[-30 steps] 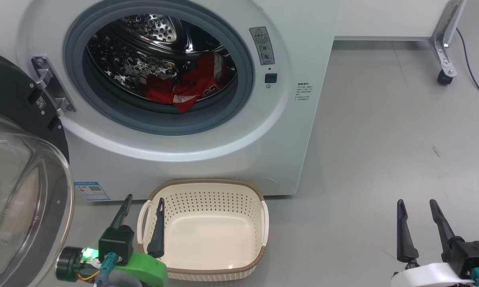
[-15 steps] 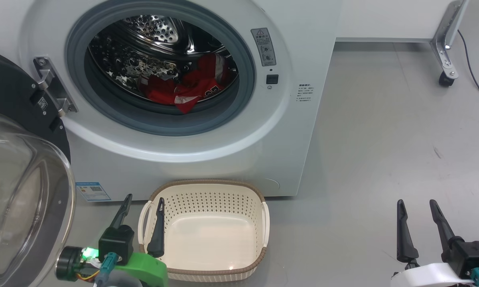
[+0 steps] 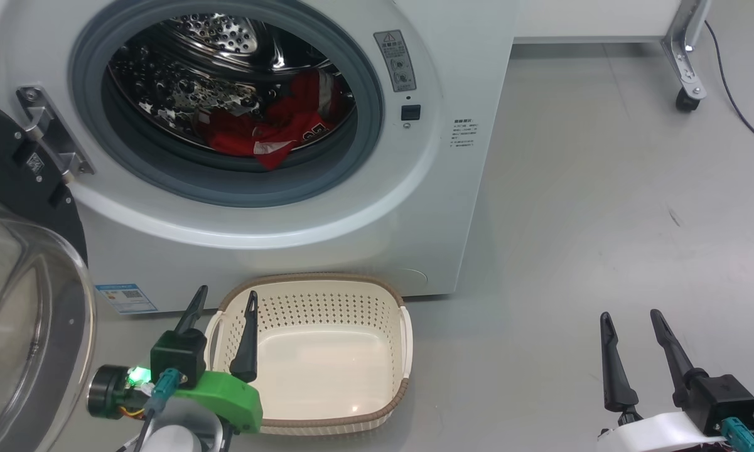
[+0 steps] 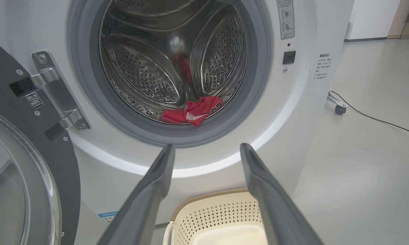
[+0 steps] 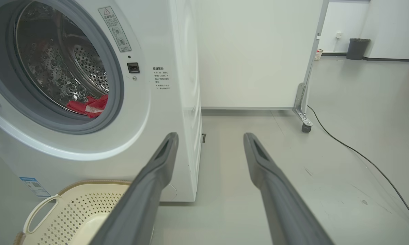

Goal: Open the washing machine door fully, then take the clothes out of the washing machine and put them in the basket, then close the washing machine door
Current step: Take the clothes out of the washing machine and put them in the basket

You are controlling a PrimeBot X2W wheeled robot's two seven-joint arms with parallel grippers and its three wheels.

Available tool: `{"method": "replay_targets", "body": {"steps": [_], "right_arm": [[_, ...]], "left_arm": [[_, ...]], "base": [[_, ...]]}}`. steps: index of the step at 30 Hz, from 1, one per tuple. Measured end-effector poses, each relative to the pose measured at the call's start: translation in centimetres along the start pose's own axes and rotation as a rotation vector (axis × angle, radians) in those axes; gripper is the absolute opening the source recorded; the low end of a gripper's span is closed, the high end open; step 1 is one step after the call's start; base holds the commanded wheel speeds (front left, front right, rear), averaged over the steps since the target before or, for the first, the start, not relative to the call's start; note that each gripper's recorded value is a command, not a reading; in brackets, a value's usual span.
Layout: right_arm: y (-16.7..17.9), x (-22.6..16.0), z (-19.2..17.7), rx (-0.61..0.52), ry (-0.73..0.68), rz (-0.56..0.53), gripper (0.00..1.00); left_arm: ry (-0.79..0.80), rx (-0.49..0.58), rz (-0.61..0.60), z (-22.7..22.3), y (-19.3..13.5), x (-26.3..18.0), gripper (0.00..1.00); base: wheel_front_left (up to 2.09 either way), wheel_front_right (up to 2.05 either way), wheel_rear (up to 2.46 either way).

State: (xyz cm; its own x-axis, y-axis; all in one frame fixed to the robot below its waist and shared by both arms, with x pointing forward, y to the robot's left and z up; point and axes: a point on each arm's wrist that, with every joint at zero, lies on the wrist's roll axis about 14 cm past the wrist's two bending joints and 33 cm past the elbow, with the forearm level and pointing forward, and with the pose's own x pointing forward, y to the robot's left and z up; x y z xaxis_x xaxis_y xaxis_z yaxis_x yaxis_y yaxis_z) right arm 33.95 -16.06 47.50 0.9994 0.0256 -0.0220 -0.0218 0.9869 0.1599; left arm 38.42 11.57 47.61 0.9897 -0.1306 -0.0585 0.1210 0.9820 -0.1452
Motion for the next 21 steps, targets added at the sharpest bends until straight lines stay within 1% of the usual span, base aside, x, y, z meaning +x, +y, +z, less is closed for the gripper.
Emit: {"method": "replay_targets", "body": {"steps": [11,17,21], "right_arm": [[-1.2,0.5,-0.5,0.004,0.017,-0.039,1.0],[-2.1,1.3,-0.6,0.01,0.021,-0.065,1.0],[-3.0,1.7,-1.0,0.016,0.033,-0.091,1.0]], "left_arm": [[0.165,-0.04,-0.061,-3.3,-1.4,4.3,1.0],[0.244,-0.062,-0.088,-4.4,-2.0,8.0,1.0],[0.288,-0.057,-0.106,-5.0,-2.1,10.8,1.0]], "base": [[0.0,0.0,0.0],[0.0,0.0,0.0],[0.0,0.0,0.0]]}}
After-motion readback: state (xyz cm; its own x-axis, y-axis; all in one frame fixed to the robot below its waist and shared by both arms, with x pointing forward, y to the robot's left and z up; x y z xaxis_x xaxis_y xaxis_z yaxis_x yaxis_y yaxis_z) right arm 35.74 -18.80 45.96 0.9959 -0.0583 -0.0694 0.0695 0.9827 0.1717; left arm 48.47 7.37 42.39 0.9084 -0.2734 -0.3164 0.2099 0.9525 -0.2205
